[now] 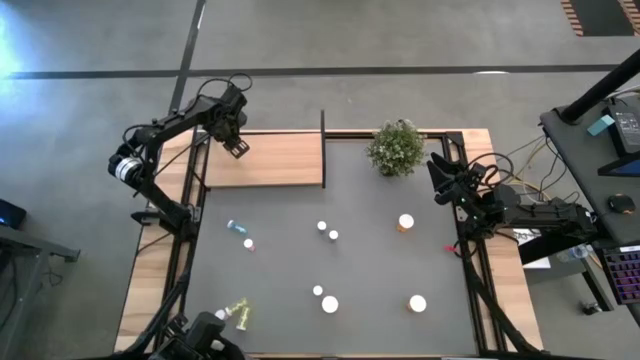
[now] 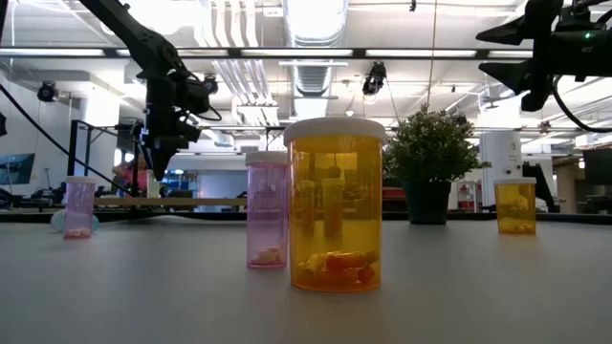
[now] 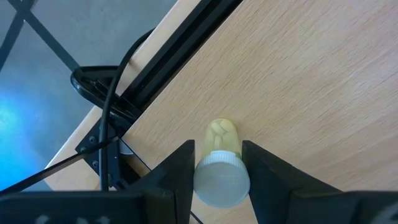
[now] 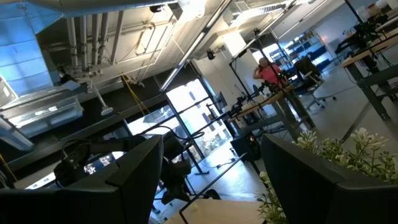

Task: Pick and place medicine bottles onto shelf by color
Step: Put the top yellow pill bottle on the shelf

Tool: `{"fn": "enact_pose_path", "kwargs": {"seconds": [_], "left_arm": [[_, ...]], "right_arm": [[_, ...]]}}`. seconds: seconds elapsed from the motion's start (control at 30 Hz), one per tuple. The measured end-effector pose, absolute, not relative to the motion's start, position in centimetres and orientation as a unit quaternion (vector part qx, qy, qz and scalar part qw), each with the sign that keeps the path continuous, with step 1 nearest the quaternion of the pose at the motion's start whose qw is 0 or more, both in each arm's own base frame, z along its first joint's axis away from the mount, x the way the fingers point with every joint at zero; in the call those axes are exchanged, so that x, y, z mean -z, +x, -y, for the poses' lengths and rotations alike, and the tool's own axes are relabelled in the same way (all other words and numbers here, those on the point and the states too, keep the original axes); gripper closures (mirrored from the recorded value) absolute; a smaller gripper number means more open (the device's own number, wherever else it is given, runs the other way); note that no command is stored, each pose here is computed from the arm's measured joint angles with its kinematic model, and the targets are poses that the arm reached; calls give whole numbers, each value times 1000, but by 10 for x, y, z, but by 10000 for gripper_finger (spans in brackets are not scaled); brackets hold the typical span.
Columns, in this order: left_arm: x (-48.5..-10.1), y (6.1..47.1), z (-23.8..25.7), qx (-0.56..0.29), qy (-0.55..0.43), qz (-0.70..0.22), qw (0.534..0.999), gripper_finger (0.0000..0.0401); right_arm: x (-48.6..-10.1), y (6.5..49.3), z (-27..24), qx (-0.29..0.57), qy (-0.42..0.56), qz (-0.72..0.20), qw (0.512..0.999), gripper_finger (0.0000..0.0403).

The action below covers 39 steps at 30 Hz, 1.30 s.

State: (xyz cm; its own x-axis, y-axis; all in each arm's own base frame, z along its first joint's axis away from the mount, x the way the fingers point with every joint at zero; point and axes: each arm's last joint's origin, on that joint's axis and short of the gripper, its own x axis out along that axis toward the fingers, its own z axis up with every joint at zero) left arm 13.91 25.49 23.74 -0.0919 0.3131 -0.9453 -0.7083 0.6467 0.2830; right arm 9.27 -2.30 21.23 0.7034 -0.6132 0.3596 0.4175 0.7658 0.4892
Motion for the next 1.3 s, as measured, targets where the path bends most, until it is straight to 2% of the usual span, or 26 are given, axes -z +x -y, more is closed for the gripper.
{"fn": "enact_pose_path", "kwargs": {"seconds": [0.23, 1.3], "left_arm": [[-236, 139, -255, -388, -159, -628, 655, 275], [-243, 140, -258, -409, -140, -616, 658, 273]], "right_arm": [[-212, 93, 23, 285, 189, 259, 903, 142], [-212, 93, 23, 285, 189, 259, 903, 142]]}}
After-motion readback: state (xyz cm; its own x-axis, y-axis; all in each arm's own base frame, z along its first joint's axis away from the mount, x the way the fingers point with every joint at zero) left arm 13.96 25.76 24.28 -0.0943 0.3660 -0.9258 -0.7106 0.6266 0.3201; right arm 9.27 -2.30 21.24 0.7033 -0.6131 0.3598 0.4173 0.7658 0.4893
